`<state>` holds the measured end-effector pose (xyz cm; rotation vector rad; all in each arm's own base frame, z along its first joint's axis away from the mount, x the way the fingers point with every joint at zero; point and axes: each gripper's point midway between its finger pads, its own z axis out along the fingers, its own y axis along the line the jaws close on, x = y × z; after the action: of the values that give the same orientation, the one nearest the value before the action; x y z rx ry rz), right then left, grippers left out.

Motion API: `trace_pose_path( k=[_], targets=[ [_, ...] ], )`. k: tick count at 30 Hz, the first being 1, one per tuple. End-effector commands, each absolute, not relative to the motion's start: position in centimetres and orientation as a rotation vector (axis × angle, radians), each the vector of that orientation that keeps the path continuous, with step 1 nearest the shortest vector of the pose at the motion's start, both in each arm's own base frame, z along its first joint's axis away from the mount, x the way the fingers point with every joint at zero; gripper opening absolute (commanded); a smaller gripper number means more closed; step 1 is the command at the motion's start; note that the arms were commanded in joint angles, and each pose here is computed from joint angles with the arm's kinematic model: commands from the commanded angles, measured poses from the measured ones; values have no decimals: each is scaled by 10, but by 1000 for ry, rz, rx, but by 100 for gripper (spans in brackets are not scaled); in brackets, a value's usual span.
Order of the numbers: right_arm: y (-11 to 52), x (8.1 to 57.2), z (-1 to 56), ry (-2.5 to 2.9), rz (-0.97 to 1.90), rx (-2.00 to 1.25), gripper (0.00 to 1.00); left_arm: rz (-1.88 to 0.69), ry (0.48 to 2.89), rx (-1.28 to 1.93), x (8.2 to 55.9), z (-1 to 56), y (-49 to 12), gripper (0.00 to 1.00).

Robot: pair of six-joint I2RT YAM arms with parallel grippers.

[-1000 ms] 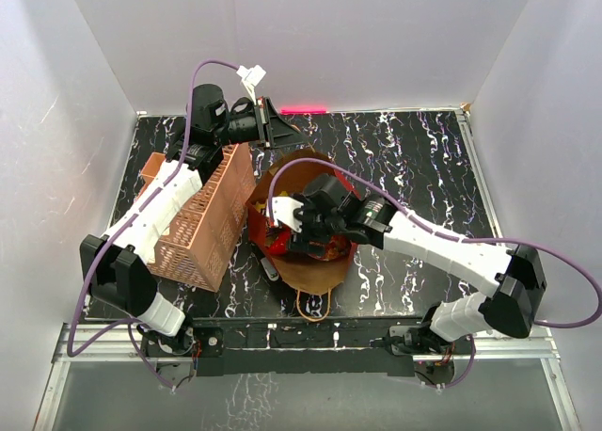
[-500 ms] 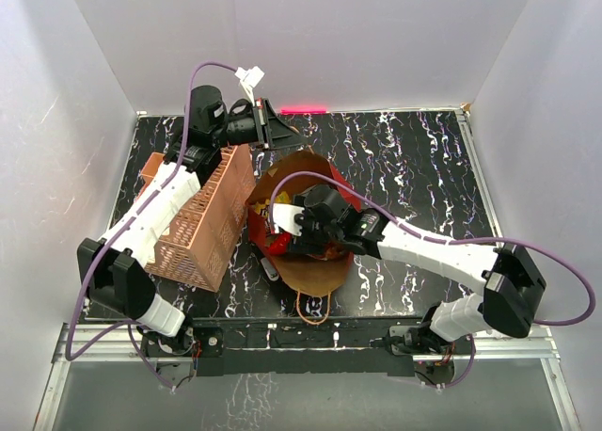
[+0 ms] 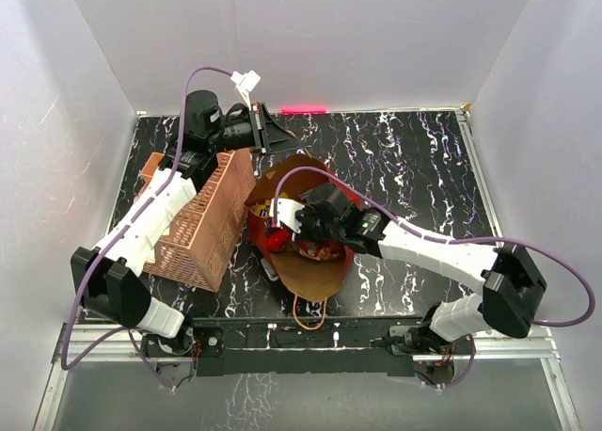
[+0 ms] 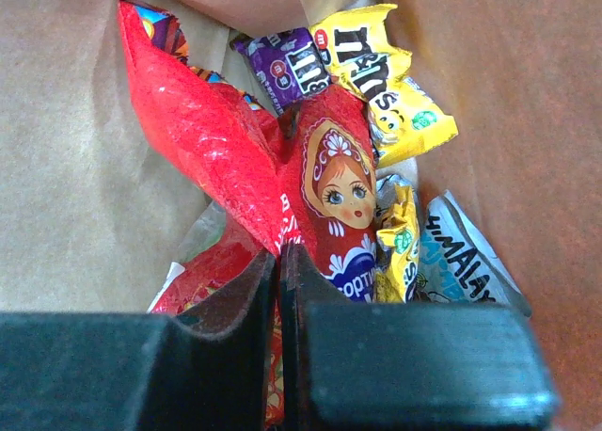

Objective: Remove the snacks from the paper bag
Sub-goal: Take out the snack from the paper bag.

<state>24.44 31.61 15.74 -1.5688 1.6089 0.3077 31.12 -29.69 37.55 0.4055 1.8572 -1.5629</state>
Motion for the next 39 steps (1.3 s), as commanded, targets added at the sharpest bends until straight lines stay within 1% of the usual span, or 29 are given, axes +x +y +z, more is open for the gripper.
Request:
trace_pose_path(
  k=[1, 11, 17, 23, 31, 39],
  targets=[
    [339, 242, 242, 1462, 460, -1366, 7, -1496, 1713, 442, 298, 416, -284, 0],
    [329, 230, 332, 1403, 644, -1005, 7, -1444, 1731, 415, 305, 407, -281, 0],
    [323, 228, 381, 1344, 712, -861, 7, -1435, 1734, 399, 308, 407, -281, 0],
    [324, 242, 407, 1304, 655, -831, 7, -1435, 1741, 376, 312, 408, -281, 0],
    [307, 247, 470, 1272, 599, -752, 7, -1371, 1739, 331, 330, 414, -280, 0],
    [267, 227, 531, 1230, 610, -635, 7, -1295, 1790, 260, 350, 399, -277, 0]
  ],
)
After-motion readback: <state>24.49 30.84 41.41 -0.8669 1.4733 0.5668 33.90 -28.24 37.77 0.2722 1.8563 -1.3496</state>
